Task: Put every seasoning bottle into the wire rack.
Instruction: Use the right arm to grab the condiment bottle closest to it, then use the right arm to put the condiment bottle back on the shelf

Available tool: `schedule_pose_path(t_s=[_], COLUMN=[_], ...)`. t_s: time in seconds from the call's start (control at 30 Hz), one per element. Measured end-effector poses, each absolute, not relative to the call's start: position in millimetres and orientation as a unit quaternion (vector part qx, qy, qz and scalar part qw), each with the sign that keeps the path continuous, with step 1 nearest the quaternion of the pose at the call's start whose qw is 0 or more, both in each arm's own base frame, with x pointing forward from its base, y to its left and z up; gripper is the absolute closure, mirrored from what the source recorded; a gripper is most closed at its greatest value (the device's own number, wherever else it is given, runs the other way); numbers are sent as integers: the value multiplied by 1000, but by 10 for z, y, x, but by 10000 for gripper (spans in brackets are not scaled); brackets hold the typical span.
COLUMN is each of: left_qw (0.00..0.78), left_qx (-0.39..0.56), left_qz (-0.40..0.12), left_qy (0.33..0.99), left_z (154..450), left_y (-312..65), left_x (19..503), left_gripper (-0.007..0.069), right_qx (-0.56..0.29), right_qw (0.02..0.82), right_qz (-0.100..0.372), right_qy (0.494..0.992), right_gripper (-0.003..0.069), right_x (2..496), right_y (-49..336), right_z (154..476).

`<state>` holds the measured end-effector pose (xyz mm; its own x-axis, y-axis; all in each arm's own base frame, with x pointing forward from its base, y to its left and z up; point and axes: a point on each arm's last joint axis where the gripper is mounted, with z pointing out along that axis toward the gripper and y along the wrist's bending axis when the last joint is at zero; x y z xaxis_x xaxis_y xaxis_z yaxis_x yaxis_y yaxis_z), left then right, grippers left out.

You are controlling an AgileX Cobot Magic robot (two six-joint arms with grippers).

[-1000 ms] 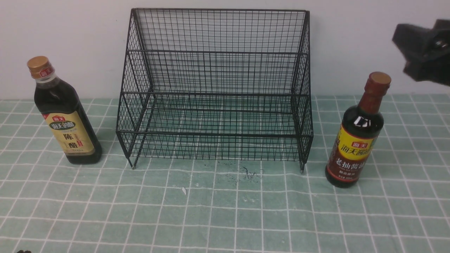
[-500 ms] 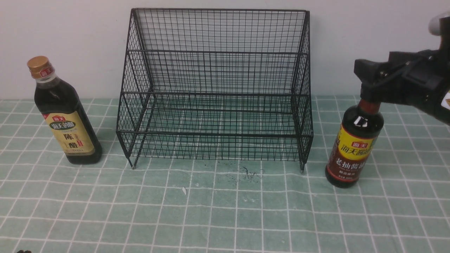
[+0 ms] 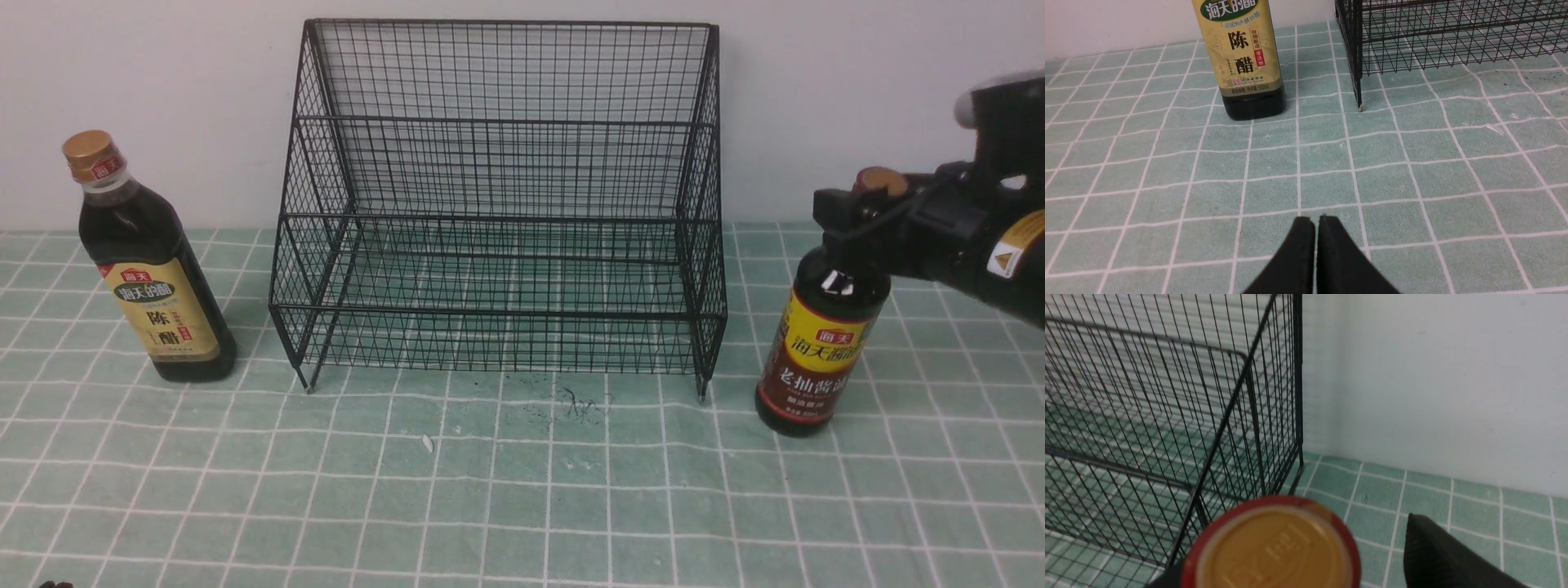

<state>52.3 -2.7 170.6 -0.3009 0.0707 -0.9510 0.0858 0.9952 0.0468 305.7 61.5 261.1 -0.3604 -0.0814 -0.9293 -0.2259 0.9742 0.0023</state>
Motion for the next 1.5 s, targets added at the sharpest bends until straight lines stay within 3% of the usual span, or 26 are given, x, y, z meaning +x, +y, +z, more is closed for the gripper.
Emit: schedule_pose_path(t_s=[0.13, 0.2, 0.47, 0.6, 0.77, 1.1, 1.3, 1.5], left_qw=[589, 589, 589, 589, 589, 589, 589, 589], left_qx=[49, 49, 49, 49, 49, 49, 49, 49], left_qz=[-6, -6, -6, -6, -6, -6, -6, -6], left_qy=[806, 806, 806, 806, 806, 806, 806, 806], left_z=[1706, 1706, 1706, 1706, 1706, 1706, 1706, 1706], left_y=[-27, -27, -27, -27, -27, -27, -27, -27], left_x=[523, 523, 523, 523, 523, 523, 523, 523], left_gripper=[631, 631, 631, 631, 631, 631, 631, 631], right_qx=[-95, -93, -114, -101, -92, -138, -147, -153], right_qw=[543, 544, 533, 578, 632, 664, 669, 638], right_qz=[62, 64, 27, 21, 41, 120, 128, 120], right_qy=[832, 831, 838, 809, 768, 725, 717, 745], right_gripper=[258, 394, 389, 389, 389, 391, 391, 392], right_x=[3085, 3083, 2884, 2782, 2748, 2992, 3413, 3856], right_y=[619, 619, 544, 504, 582, 1246, 1520, 1725], right_z=[2525, 2536, 2814, 3322, 3877, 4382, 4410, 4050])
